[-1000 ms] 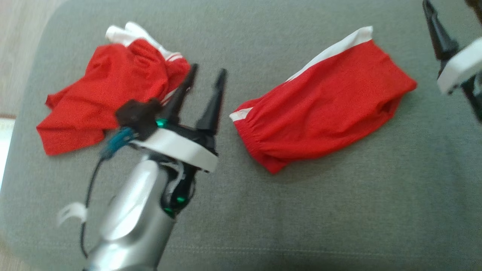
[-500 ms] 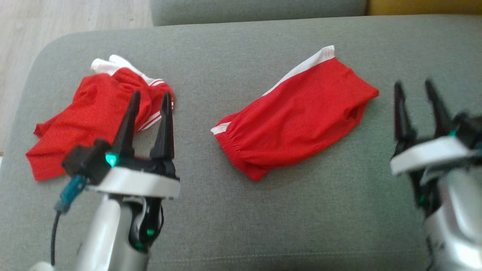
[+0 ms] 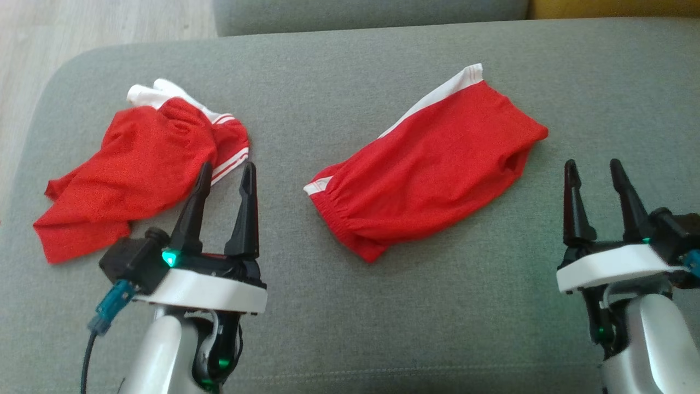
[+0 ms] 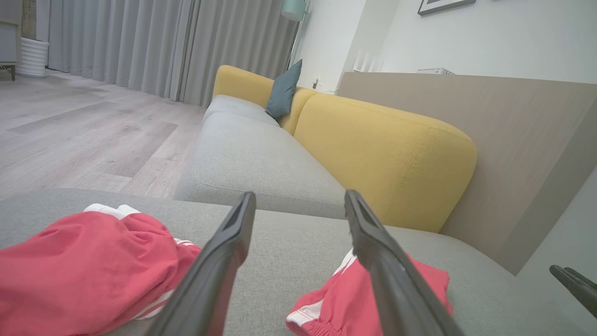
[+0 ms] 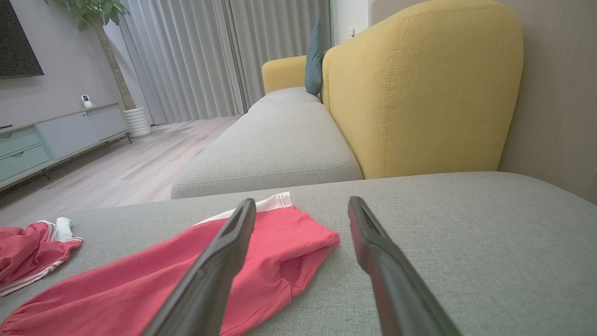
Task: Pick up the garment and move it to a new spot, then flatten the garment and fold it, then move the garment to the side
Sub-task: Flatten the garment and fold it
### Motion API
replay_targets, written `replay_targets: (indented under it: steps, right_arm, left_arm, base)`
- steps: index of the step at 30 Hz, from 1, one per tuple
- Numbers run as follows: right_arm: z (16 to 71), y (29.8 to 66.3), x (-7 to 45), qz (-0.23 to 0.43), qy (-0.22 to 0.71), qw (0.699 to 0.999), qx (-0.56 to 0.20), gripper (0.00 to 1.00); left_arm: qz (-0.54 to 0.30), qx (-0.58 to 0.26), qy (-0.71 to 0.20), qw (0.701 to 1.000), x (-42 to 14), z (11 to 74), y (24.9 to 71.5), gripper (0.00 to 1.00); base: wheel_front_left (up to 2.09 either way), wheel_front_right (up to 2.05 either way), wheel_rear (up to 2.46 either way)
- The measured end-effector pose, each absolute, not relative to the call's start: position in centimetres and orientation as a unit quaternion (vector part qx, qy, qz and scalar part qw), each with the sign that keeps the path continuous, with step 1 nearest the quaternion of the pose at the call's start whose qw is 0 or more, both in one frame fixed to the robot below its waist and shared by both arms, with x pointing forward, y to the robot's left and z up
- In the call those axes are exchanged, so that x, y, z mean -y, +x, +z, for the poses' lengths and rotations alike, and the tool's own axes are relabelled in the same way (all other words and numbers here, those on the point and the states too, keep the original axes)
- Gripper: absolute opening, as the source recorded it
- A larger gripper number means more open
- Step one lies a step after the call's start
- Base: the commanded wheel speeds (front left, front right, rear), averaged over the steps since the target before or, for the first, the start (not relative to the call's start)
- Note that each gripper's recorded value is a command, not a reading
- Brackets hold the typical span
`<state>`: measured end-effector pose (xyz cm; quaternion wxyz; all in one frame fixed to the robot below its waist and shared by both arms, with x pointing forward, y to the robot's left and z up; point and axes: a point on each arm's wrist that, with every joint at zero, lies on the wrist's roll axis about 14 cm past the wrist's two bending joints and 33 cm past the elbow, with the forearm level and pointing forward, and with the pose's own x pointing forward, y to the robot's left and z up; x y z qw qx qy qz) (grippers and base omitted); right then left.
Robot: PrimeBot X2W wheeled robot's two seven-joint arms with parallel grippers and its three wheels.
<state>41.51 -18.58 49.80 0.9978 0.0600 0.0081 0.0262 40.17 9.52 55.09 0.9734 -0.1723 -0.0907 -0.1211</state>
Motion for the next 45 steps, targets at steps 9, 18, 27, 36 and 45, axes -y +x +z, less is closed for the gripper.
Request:
replay_targets:
  steps: [9,18,27,36,45]
  right_arm:
    - [46.6,42.5,19.4,0.003,0.09,0.993,-0.077,1.0]
    - [42.1,46.5,18.1,-0.011,0.235,0.96,-0.153,1.0]
    - [38.1,49.3,16.6,-0.033,0.306,0.927,-0.216,1.0]
    - [37.1,51.9,16.2,-0.045,0.298,0.923,-0.239,1.0]
    - [36.7,54.7,15.3,-0.041,0.29,0.92,-0.259,1.0]
  left_arm:
    - [-0.107,0.071,-0.173,0.977,-10.3,53.5,40.5,1.0]
    - [-0.087,0.06,-0.174,0.979,-11.7,52.4,42.0,1.0]
    - [-0.062,0.052,-0.173,0.982,-13.4,51.7,41.9,1.0]
    - [-0.037,0.049,-0.173,0.983,-14.8,51.4,41.6,1.0]
    - [-0.029,0.049,-0.177,0.983,-15.5,51.3,42.0,1.0]
  base:
    - [0.0,0.0,0.0]
    - [0.0,0.0,0.0]
    - [0.0,0.0,0.0]
    - [0.0,0.0,0.0]
    - [0.0,0.0,0.0]
